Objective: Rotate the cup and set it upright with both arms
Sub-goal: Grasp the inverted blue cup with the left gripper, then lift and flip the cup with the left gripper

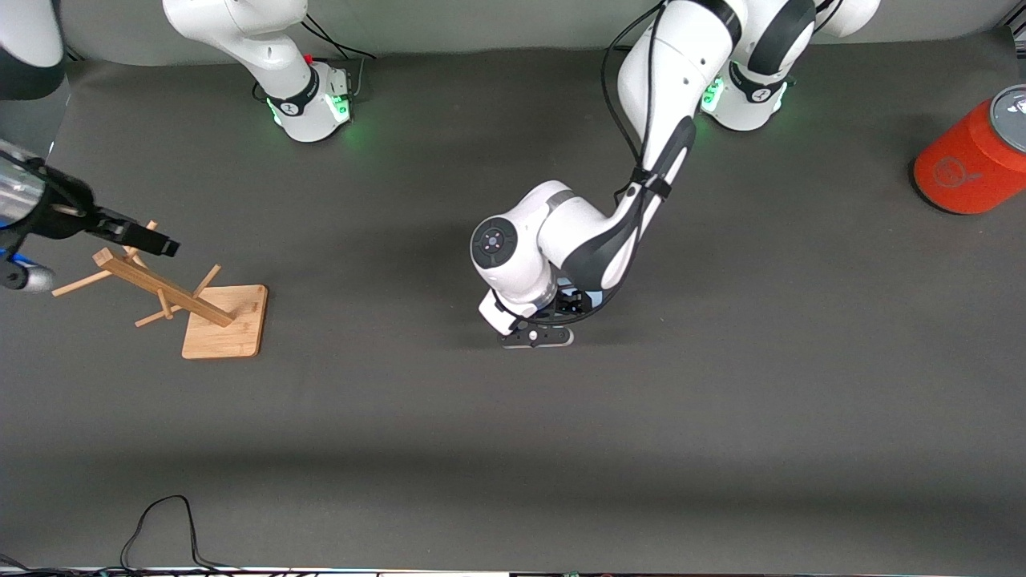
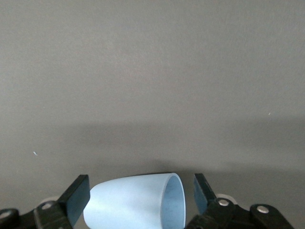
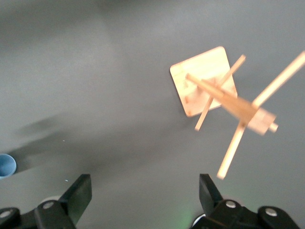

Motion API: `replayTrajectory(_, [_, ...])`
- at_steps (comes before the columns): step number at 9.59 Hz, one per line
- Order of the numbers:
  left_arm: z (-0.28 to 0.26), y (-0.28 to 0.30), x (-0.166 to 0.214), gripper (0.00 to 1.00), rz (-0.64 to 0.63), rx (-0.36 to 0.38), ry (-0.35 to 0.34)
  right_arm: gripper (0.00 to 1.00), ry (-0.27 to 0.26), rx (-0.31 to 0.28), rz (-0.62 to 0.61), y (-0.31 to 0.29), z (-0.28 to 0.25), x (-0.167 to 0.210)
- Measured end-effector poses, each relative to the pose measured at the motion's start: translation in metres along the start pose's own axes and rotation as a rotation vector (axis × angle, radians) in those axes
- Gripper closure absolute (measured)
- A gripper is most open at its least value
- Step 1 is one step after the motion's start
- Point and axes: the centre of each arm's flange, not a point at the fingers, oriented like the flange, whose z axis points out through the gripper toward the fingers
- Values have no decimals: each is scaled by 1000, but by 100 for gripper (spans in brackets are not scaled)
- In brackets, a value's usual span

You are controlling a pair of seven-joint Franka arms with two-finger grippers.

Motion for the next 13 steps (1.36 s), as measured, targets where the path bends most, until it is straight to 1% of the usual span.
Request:
replayTrajectory(2, [16,26,-24,6,91,78,17,0,39,10,-125,11,0,9])
replayTrajectory(4, [27,45,-47,8,238,150,14,0,80,4,-241,7,-3,12])
replayTrajectory(5, [30,46,-53,16,320,197,7,0,94,0,-283,6,-5,13])
replayTrajectory(6, [31,43,-54,20,379,229,-5,0,103,-9,-304,6,-5,14])
replayTrajectory(8, [32,38,-53,58,425,260,-23,0,120,-35,-306,10,-7,16])
replayTrajectory(9, [30,37,-52,72,432,264,-20,0,121,-37,-297,16,-8,17])
replayTrajectory(10, [26,34,-51,85,441,286,-20,0,121,-36,-290,20,-8,18])
replayTrajectory(12, [16,19,-38,90,425,301,-11,0,121,-36,-296,18,-8,18])
replayTrajectory(13, [2,-6,-15,91,396,304,-1,0,121,-36,-300,15,-8,17])
